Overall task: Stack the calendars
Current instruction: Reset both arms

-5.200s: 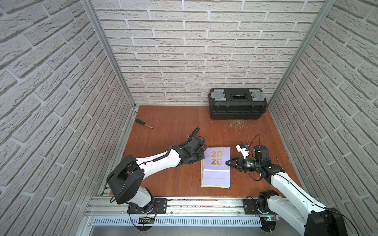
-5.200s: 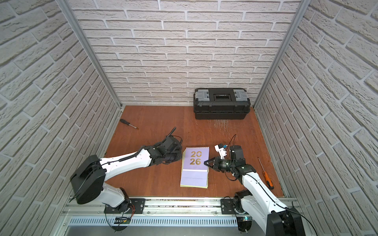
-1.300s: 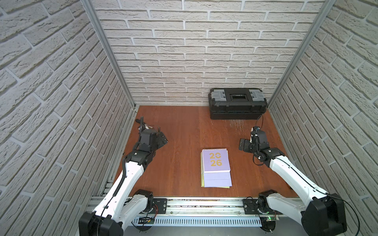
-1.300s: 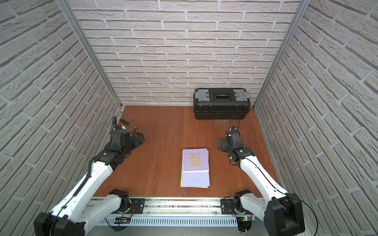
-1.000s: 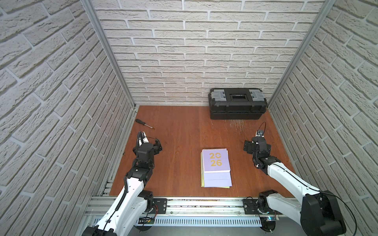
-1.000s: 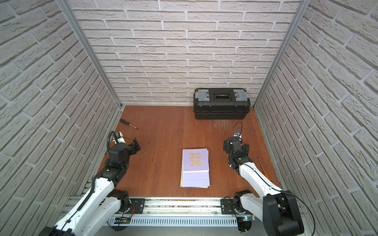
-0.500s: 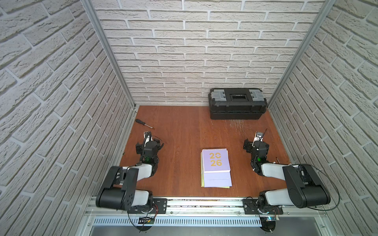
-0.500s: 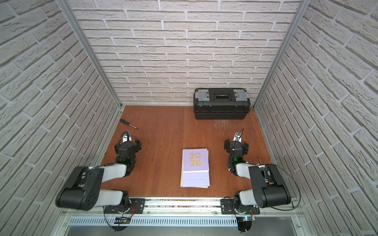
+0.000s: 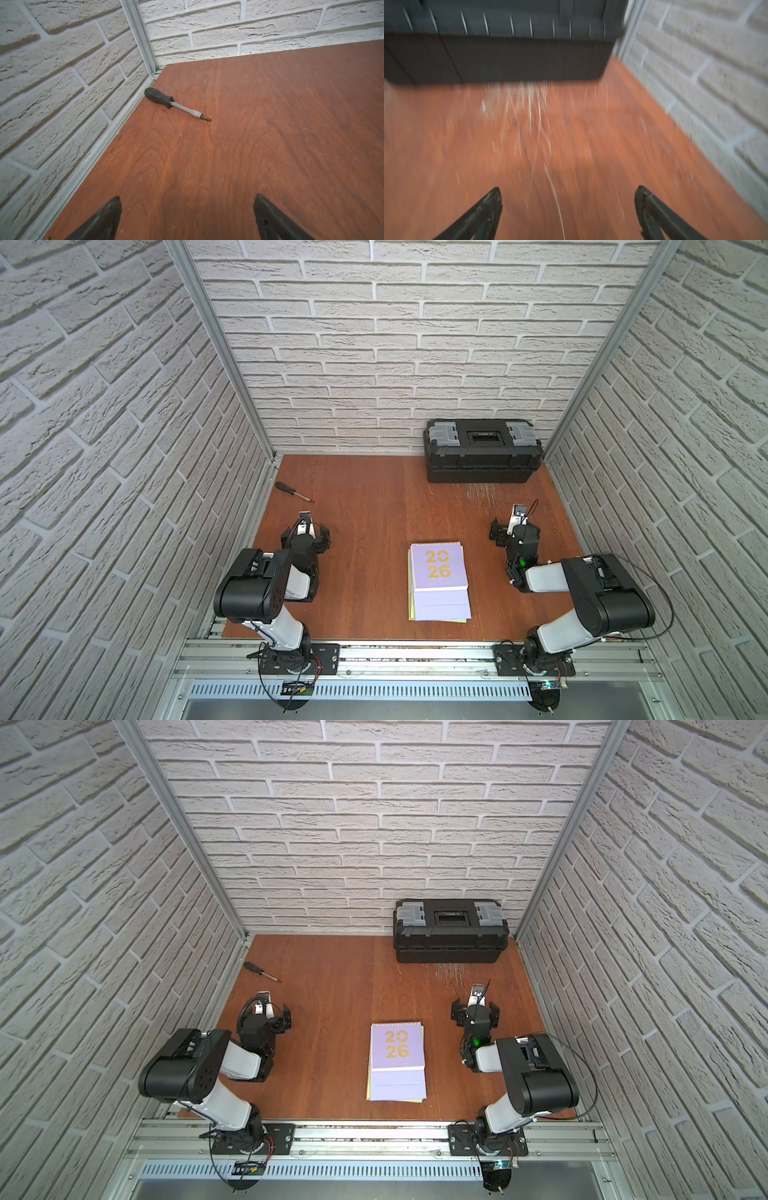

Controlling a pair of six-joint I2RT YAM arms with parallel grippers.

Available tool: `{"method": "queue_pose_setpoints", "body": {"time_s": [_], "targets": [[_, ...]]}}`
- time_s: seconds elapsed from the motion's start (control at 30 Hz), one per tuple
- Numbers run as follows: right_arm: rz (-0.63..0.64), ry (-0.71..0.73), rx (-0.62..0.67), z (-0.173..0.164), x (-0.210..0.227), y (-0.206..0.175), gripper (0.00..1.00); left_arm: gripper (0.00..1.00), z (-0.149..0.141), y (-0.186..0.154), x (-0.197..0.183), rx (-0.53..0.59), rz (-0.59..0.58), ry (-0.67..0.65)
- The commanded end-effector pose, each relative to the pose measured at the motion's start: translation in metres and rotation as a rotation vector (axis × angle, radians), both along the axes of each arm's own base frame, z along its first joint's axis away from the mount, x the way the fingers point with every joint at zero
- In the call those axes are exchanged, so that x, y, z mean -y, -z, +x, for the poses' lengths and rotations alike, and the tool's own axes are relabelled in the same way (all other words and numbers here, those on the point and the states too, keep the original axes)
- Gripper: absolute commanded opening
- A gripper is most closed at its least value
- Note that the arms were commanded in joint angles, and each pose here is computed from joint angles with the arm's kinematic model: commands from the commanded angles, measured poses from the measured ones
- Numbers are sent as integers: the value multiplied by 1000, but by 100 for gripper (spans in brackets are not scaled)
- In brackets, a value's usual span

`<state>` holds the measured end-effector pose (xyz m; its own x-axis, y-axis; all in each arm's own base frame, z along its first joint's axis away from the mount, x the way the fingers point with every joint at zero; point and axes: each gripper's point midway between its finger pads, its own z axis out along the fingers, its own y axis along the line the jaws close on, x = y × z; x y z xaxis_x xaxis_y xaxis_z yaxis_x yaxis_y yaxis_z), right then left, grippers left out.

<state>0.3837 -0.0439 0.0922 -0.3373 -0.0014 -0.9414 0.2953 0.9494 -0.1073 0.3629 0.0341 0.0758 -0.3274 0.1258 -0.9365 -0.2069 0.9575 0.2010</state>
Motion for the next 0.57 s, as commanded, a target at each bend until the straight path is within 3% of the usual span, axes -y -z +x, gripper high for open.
{"method": "queue_pose_setpoints", "body": {"time_s": [0.0, 0.07, 0.4, 0.47, 0.53], "targets": [[9, 4, -29, 2, 0, -6, 99, 98, 24, -19, -5, 25, -50, 0], [1, 4, -12, 3, 1, -7, 100, 98, 29, -16, -14, 0, -96, -17], [-2, -24, -28, 7, -4, -3, 99, 98, 25, -18, -16, 22, -91, -34], [2, -24, -25, 6, -4, -5, 99, 98, 18, -22, -26, 62, -105, -95], [-1, -11, -35, 4, -3, -6, 99, 98, -8, -24, -42, 163, -196, -124]]}}
